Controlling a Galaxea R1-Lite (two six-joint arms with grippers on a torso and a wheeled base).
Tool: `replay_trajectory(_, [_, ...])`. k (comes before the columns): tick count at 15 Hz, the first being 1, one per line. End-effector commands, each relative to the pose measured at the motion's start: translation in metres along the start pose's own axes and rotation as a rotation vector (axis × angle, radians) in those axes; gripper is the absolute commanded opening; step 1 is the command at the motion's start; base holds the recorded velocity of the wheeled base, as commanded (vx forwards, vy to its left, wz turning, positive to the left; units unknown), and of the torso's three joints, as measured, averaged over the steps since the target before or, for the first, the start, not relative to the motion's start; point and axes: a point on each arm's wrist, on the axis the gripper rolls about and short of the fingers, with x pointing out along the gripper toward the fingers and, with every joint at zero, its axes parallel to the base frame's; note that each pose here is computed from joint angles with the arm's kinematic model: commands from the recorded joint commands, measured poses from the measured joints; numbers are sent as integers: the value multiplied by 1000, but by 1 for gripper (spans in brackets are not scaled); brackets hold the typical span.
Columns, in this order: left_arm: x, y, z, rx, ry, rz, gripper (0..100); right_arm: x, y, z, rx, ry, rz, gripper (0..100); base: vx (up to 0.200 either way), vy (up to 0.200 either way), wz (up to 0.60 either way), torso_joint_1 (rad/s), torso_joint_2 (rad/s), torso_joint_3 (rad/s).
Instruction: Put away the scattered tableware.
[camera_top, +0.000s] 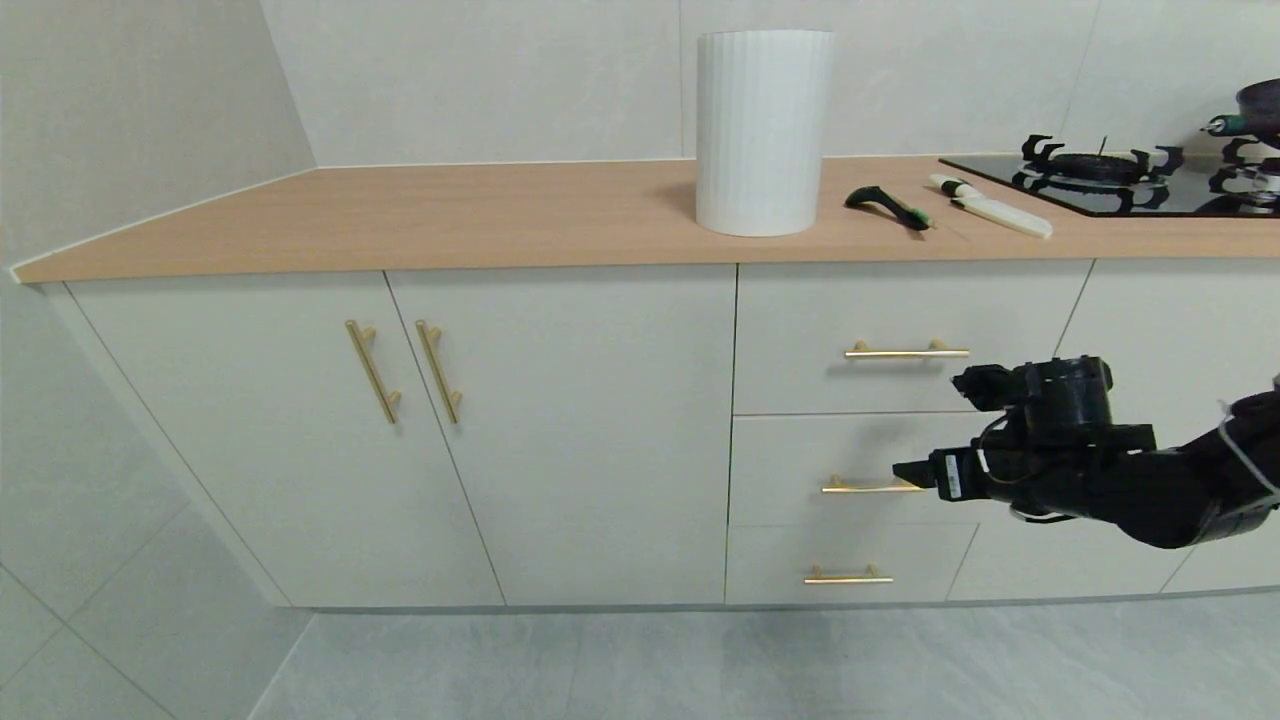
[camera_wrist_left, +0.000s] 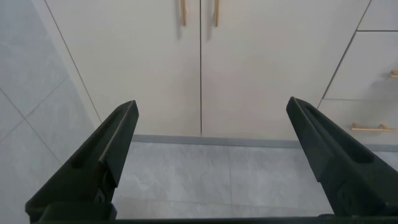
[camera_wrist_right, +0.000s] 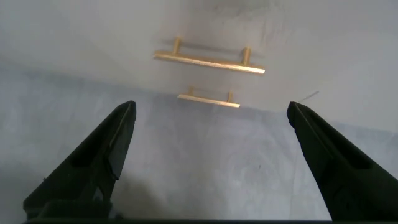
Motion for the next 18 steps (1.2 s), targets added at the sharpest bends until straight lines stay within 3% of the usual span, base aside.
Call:
replay_trajectory(1, [0,0,0,0,1,2,100,42,-1,-33,0,51,-46,100,0,0,0,0,0,0])
replay_trajectory(6, [0,0,0,0,2,2,100,82,-2,-50,43,-65,-97,100,0,0,0,0,0,0])
replay_trajectory(18, [0,0,0,0,2,2,100,125,-7,-54,93,-127,-212,100,0,0,0,0,0,0])
